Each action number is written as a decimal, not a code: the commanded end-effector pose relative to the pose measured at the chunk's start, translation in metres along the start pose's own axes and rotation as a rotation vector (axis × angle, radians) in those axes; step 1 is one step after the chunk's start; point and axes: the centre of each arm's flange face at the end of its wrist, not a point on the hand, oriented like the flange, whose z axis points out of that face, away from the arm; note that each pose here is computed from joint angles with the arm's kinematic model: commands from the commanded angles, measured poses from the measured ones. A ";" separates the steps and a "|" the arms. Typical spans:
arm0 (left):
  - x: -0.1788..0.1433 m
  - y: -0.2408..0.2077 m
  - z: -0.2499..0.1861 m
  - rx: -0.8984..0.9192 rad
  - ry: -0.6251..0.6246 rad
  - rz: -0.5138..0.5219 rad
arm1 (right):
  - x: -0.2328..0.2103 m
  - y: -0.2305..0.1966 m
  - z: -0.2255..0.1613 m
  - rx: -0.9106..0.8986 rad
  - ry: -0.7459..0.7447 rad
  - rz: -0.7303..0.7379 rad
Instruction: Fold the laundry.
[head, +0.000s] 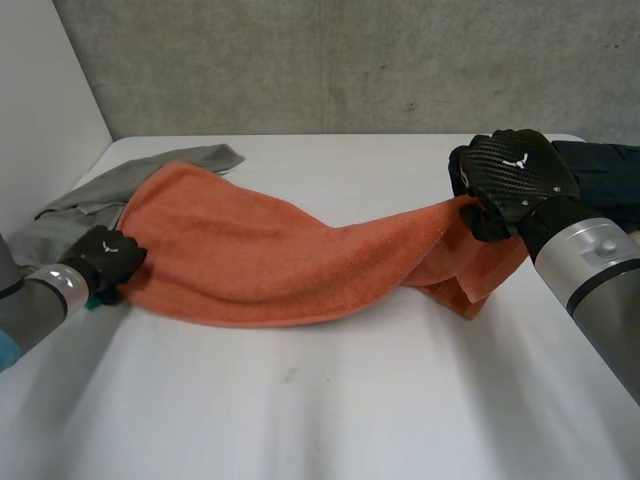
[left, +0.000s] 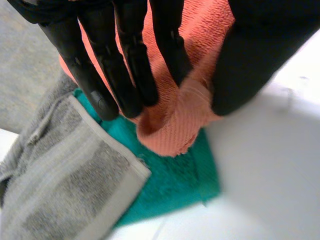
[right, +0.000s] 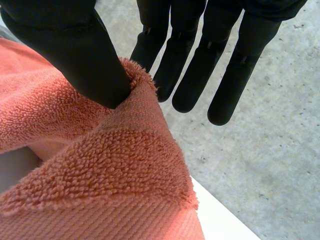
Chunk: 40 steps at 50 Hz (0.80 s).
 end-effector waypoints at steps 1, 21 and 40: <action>-0.004 -0.014 0.008 0.047 -0.032 0.040 | 0.008 0.001 0.002 -0.004 0.022 0.000; -0.073 -0.161 -0.141 0.351 -0.176 -0.245 | 0.072 -0.038 0.009 -0.122 0.036 -0.155; -0.123 -0.192 -0.020 0.550 -0.330 -0.186 | 0.114 -0.010 0.130 -0.112 0.300 -0.280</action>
